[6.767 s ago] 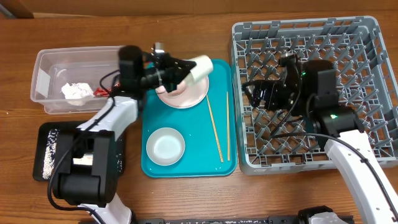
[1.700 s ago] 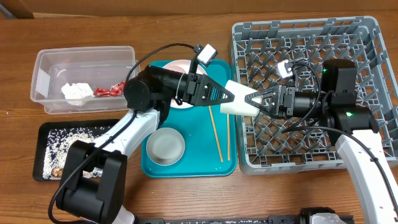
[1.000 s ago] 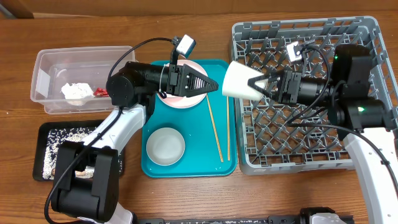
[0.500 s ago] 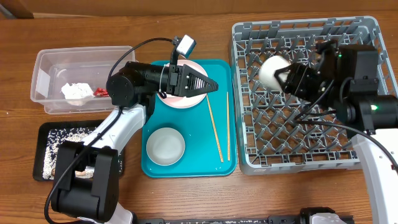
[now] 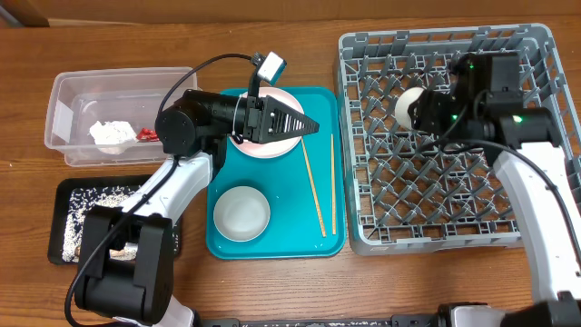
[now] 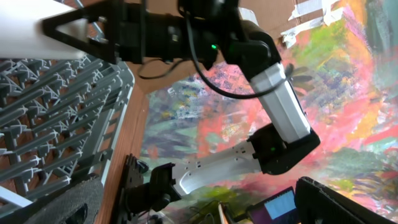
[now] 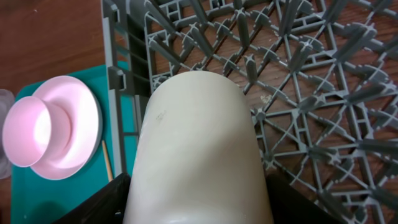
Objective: Sort waste into correct bins and load items into the dishwasher
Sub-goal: 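Carry the cup with the right gripper and place it upside down in the rack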
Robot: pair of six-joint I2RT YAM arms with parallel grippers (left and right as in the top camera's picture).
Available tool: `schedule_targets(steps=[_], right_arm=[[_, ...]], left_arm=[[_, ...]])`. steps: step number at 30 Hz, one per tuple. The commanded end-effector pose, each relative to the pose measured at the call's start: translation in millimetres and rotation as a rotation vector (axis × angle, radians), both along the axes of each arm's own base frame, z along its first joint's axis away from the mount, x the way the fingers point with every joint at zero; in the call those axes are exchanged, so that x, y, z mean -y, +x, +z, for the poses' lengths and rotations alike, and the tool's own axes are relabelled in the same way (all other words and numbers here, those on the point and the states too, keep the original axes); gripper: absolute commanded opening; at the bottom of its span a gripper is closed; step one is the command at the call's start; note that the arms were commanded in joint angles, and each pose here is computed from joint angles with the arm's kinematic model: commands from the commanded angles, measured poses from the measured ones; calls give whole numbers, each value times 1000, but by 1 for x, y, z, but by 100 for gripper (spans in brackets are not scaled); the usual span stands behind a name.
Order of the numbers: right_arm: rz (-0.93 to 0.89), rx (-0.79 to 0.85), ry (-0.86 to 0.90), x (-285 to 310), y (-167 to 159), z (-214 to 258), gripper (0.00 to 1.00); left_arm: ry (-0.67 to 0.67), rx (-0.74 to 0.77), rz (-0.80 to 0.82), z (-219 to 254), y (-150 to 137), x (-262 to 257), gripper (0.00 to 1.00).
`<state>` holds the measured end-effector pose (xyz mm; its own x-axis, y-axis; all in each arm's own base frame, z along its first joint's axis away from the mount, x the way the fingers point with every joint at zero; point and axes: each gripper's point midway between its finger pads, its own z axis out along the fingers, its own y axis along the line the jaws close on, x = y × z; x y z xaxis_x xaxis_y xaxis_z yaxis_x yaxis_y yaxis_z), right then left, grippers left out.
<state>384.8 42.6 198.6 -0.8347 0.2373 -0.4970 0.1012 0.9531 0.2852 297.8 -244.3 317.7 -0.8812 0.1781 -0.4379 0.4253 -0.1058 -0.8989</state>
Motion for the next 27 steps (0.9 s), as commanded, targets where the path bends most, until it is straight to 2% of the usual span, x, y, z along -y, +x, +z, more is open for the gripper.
schedule_targets(steps=[1,5,27], right_arm=[[27,42,-36,1,15,4,52],[32,47,-38,0,23,-2,52],[72,-115,-94,-6,17,-62,51]], left_arm=[[-5,76,-9,7,-5,-2,100],[-5,75,-8,7,-4,-2,100],[7,78,-20,5,-6,-2,100]])
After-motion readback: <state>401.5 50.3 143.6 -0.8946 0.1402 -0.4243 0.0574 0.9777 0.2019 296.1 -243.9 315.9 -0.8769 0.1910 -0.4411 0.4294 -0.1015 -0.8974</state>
